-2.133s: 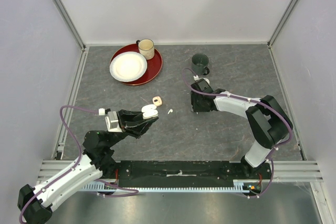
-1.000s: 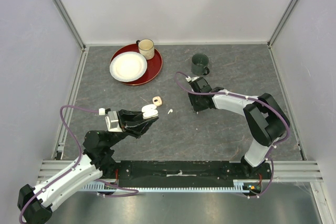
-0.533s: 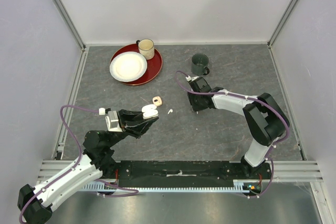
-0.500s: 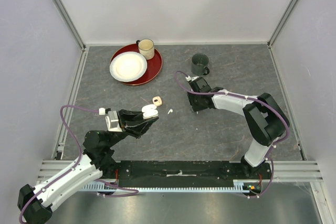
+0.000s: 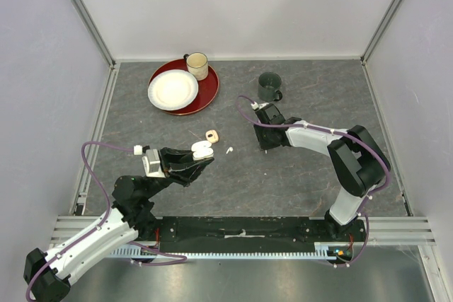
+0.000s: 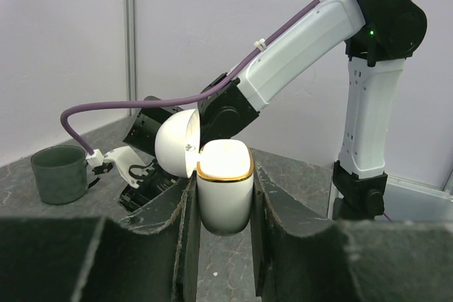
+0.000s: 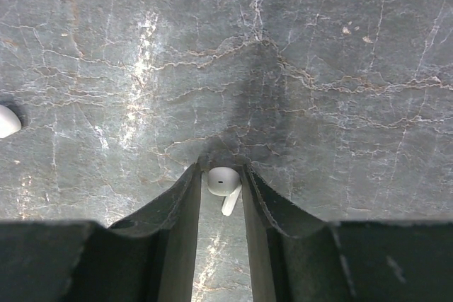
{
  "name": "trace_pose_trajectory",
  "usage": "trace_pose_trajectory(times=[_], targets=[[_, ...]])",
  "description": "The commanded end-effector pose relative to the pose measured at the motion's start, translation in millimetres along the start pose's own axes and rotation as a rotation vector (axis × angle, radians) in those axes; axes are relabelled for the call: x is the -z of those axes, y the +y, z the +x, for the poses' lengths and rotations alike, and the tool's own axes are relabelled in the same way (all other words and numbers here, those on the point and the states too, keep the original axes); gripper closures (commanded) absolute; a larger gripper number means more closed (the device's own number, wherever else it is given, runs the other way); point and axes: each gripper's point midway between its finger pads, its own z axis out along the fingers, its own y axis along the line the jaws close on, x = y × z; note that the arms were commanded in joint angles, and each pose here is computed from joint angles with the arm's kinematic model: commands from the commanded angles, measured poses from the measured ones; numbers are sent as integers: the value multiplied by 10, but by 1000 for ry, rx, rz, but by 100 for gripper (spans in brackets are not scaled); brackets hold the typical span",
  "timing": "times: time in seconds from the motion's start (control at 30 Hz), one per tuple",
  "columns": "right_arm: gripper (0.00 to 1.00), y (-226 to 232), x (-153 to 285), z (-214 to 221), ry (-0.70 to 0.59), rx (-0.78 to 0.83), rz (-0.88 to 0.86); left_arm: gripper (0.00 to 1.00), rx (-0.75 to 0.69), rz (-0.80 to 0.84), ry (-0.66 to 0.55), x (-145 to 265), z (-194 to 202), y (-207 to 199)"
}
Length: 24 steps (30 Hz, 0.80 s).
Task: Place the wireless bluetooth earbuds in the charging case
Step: Pick up the earbud from the center of the board.
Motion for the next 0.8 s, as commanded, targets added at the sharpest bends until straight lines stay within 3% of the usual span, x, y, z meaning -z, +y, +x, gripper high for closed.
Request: trace_pose_trajectory(times=[0.0, 0.33, 0.77], targets=[[63, -71, 35, 197, 72, -6, 32, 98, 24, -2, -14, -11, -24, -9], [68, -79, 44, 201, 72, -6, 35, 98, 24, -1, -18, -15, -42, -12], [65, -123, 61, 214, 70, -20, 60, 98, 29, 1, -12, -31, -20, -7]])
